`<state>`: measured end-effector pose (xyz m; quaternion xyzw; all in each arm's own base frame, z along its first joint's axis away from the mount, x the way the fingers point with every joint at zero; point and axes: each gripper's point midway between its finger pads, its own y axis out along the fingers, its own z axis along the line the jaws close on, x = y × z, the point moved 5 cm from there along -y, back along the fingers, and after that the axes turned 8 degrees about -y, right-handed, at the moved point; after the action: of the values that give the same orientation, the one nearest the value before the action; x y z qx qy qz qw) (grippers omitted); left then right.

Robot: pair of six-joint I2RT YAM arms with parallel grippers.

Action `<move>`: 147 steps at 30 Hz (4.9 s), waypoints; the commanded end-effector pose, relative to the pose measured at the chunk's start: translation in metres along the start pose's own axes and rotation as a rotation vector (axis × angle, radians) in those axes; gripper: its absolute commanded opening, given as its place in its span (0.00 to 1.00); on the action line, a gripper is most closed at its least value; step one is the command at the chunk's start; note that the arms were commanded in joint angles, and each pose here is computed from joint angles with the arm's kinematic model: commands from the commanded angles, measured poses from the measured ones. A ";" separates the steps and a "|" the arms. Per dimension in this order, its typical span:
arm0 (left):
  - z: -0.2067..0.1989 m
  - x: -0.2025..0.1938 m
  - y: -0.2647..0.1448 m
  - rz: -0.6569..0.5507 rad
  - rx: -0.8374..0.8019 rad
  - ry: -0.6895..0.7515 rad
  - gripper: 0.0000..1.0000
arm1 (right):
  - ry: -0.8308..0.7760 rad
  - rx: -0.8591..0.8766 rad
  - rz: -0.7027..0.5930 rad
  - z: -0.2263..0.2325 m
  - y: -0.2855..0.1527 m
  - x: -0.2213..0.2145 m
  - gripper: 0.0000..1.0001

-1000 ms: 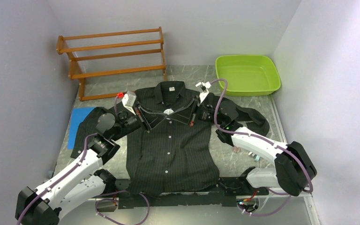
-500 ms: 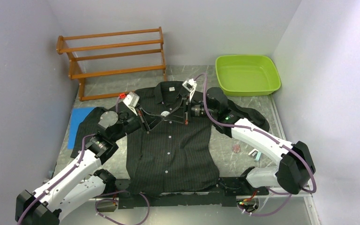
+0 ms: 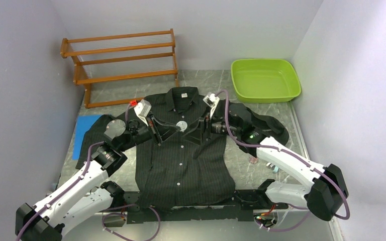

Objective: Pin the brooch onto the clothing
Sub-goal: Open the brooch.

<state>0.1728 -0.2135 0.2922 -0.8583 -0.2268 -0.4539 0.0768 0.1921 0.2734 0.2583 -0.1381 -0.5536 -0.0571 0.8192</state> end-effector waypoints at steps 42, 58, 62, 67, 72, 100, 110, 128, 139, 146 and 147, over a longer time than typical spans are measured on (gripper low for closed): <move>-0.027 -0.002 0.025 -0.174 0.375 1.490 0.03 | 0.378 -0.246 -0.178 0.011 -0.053 0.054 0.88; -0.054 0.003 0.007 -0.347 0.574 1.743 0.03 | 0.327 -0.097 -0.219 0.035 -0.058 0.075 0.66; -0.053 0.004 0.003 -0.316 0.581 1.765 0.03 | 0.313 -0.084 -0.239 0.040 -0.061 0.083 0.60; -0.048 0.003 0.002 -0.248 0.611 1.801 0.03 | 0.309 -0.159 -0.224 0.034 -0.064 0.085 0.56; -0.044 0.002 0.004 -0.180 0.666 1.838 0.03 | 0.347 -0.079 -0.208 0.039 -0.056 0.082 0.51; -0.036 -0.006 0.007 -0.098 0.724 1.858 0.03 | 0.468 0.011 -0.131 0.033 -0.016 0.068 0.28; -0.034 -0.008 0.006 -0.085 0.726 1.857 0.03 | 0.475 0.031 -0.118 0.032 -0.010 0.064 0.15; -0.031 -0.005 0.001 -0.135 0.715 1.668 0.94 | 0.279 -0.041 -0.175 0.033 -0.027 0.074 0.00; -0.009 -0.033 -0.007 0.033 0.464 0.933 0.94 | 0.155 -0.450 -0.135 -0.025 -0.057 0.050 0.00; 0.029 -0.059 -0.011 0.156 0.583 0.493 0.95 | 0.263 -0.427 -0.098 -0.066 -0.077 0.016 0.00; 0.035 -0.062 -0.008 0.172 0.610 0.440 0.95 | 0.279 -0.411 -0.089 -0.069 -0.080 0.013 0.00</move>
<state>0.1694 -0.2056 0.2566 -0.5673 -0.2786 -0.6653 0.3975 0.2372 0.1889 0.2720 -0.2921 -0.4211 -0.2478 0.8222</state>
